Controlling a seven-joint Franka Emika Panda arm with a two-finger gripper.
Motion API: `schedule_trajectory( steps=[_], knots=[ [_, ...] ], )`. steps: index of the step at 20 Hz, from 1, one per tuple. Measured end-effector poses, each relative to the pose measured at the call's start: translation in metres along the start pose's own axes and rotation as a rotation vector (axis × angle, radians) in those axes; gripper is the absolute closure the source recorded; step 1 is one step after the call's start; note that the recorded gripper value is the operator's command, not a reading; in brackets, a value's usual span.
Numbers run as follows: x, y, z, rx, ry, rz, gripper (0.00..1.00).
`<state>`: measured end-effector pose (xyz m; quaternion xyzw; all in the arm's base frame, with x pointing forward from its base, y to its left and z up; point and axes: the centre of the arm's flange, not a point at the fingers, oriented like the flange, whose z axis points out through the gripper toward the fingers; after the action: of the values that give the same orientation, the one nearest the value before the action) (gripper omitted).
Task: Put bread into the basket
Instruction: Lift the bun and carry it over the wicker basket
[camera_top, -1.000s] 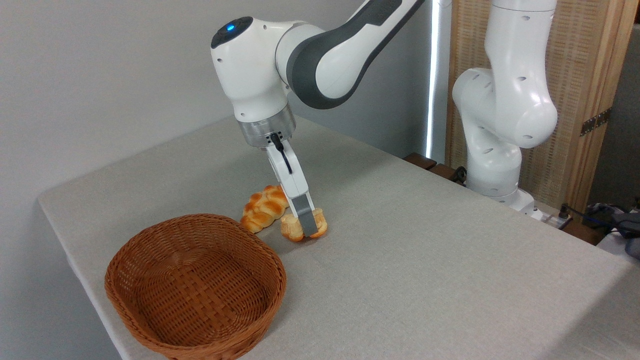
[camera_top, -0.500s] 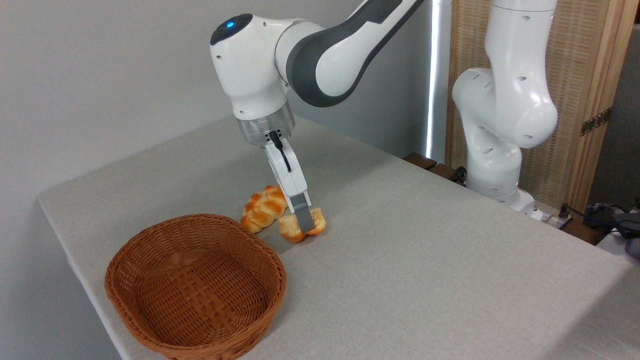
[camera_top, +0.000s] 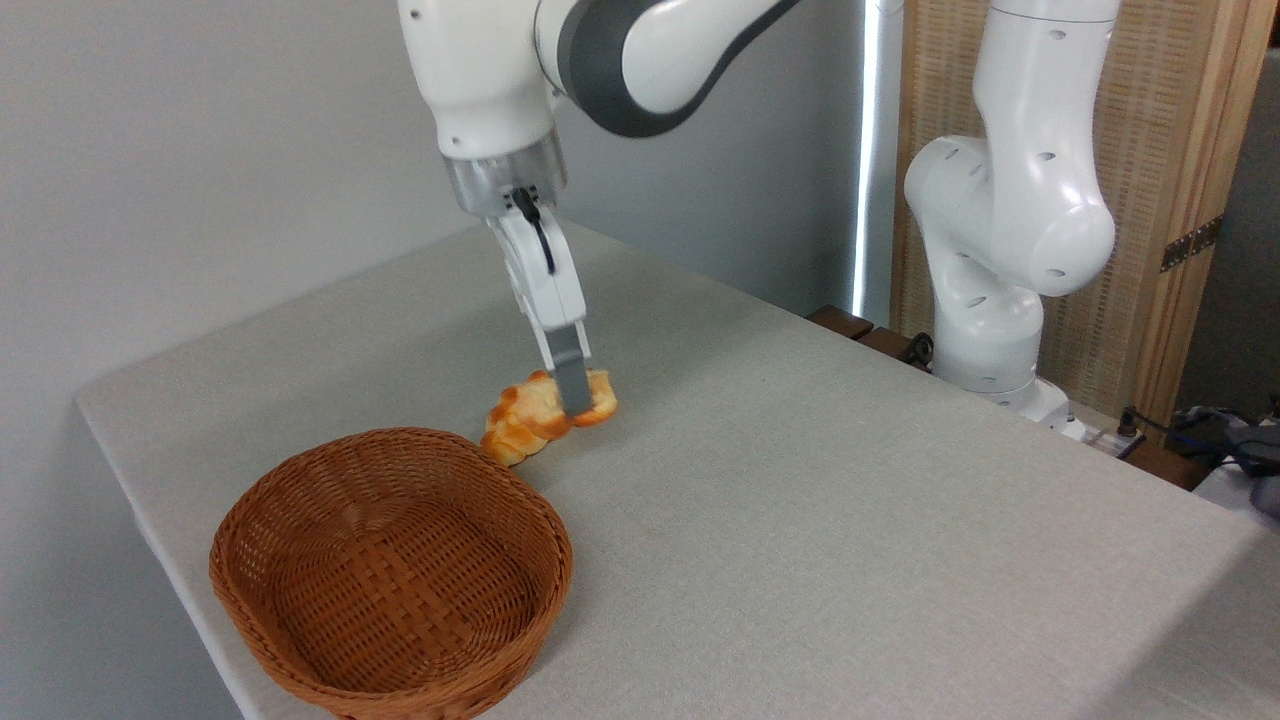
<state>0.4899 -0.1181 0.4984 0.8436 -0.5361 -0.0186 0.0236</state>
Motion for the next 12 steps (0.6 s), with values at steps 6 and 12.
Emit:
schedule_trajectory(
  steps=[6,12],
  knots=[
    [-0.014,-0.029,-0.035,0.075,0.104,-0.069,0.61],
    [-0.029,-0.074,-0.029,0.189,0.195,-0.148,0.55]
  ],
)
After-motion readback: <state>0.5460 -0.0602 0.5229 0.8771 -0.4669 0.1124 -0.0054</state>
